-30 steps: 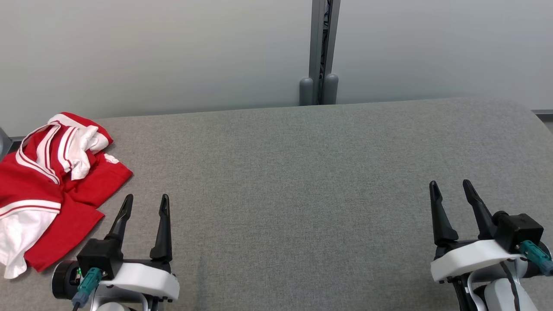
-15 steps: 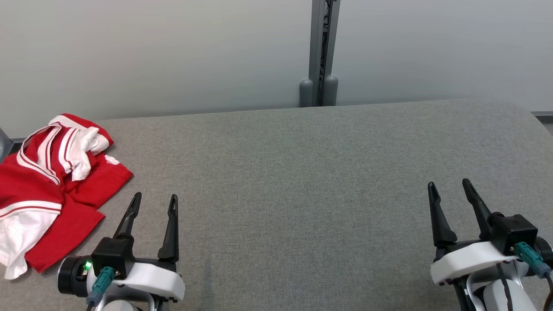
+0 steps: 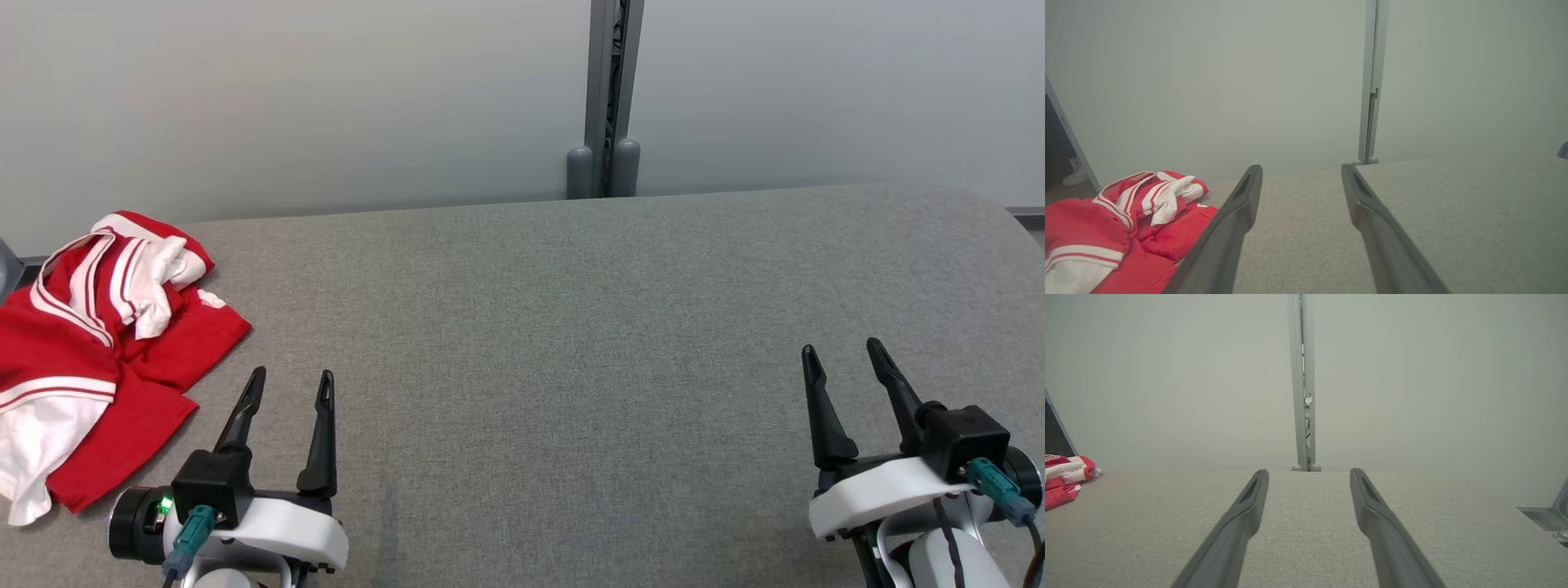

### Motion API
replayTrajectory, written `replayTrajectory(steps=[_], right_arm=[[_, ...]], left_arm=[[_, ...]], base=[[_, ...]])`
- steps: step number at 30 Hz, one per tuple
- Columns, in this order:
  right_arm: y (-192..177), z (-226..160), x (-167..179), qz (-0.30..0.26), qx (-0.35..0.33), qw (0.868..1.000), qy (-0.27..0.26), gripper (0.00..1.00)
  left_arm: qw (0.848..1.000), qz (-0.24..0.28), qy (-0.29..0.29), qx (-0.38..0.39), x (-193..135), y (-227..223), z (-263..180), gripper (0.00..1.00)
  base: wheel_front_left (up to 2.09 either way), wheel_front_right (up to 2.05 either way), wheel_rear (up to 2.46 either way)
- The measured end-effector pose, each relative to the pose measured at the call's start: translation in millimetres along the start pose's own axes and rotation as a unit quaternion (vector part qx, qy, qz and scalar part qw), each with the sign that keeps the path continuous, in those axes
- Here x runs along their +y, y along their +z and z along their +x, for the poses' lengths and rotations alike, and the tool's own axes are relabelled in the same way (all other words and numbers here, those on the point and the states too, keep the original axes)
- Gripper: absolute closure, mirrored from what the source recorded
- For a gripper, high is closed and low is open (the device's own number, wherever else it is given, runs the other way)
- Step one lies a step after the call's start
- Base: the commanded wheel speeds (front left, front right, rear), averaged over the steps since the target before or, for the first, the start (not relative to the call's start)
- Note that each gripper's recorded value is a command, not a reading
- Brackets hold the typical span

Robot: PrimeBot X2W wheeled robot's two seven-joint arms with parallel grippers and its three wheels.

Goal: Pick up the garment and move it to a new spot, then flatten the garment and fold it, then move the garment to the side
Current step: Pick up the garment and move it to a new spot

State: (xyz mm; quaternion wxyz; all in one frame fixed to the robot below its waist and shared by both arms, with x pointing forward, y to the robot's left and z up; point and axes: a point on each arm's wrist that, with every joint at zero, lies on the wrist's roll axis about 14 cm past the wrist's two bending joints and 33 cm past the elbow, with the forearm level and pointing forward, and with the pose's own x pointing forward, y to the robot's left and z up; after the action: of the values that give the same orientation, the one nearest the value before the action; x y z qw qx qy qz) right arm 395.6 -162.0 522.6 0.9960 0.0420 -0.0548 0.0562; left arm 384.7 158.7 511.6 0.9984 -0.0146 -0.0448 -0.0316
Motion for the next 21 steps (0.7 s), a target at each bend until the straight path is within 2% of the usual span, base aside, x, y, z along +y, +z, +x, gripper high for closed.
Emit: replayTrajectory(steps=[12, 21], right_arm=[[0.8, 2.8, 8.0, 0.008, -0.002, 1.0, 0.011, 0.0], [-3.3, 12.7, 37.8, 0.024, 0.001, 0.998, 0.052, 0.0]], left_arm=[[1.0, -0.007, 0.011, 0.014, 5.8, -8.4, -4.3, 0.0], [0.998, -0.005, 0.063, 0.016, 38.9, -8.3, -18.2, 0.0]], base=[[0.0, 0.0, 0.0], [0.0, 0.0, 0.0]])
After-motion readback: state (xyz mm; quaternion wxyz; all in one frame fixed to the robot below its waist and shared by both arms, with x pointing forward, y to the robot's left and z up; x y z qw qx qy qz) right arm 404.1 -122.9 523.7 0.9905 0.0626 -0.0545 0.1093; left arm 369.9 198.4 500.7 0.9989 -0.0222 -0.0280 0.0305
